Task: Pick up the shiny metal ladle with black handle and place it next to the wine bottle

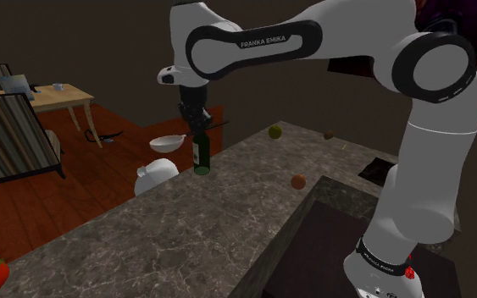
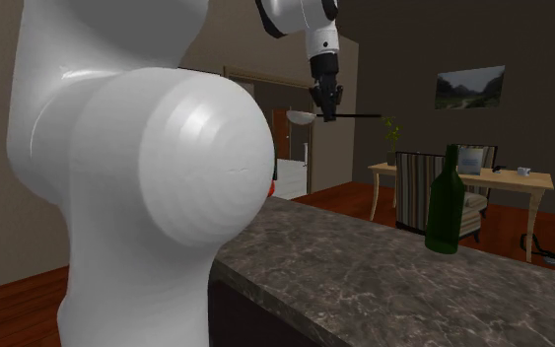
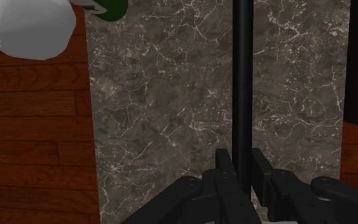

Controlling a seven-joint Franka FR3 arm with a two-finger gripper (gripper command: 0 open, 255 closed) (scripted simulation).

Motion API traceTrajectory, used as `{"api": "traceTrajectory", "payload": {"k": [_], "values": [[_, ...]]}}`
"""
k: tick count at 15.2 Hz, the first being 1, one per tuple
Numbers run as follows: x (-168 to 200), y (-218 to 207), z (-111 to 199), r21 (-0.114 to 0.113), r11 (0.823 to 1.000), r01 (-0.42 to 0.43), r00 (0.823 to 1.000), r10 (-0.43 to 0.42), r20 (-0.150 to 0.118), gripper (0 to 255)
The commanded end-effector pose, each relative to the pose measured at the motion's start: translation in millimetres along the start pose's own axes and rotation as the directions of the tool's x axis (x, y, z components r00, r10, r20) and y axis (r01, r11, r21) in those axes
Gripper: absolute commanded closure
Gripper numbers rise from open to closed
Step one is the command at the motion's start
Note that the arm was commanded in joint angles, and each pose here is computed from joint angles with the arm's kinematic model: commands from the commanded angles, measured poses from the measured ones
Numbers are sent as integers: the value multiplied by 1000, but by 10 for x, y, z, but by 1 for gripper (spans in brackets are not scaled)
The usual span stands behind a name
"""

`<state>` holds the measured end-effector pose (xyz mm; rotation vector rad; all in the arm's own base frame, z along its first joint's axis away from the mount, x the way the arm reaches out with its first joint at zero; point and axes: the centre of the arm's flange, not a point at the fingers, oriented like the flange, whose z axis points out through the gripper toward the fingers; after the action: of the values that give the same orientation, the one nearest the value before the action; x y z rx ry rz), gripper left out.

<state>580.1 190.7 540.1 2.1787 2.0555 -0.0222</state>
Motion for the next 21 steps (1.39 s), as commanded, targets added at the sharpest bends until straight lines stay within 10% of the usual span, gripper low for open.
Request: {"api": "traceTrajectory", "payload": {"k": [1, 16, 21], "values": [[-259, 93, 17, -1, 1000, 1, 1000, -1, 0, 255], [-2224, 623, 286, -1, 1000, 1, 1000, -1, 0, 255], [-2195, 598, 547, -1, 1000, 1, 1000, -1, 0, 255]]}}
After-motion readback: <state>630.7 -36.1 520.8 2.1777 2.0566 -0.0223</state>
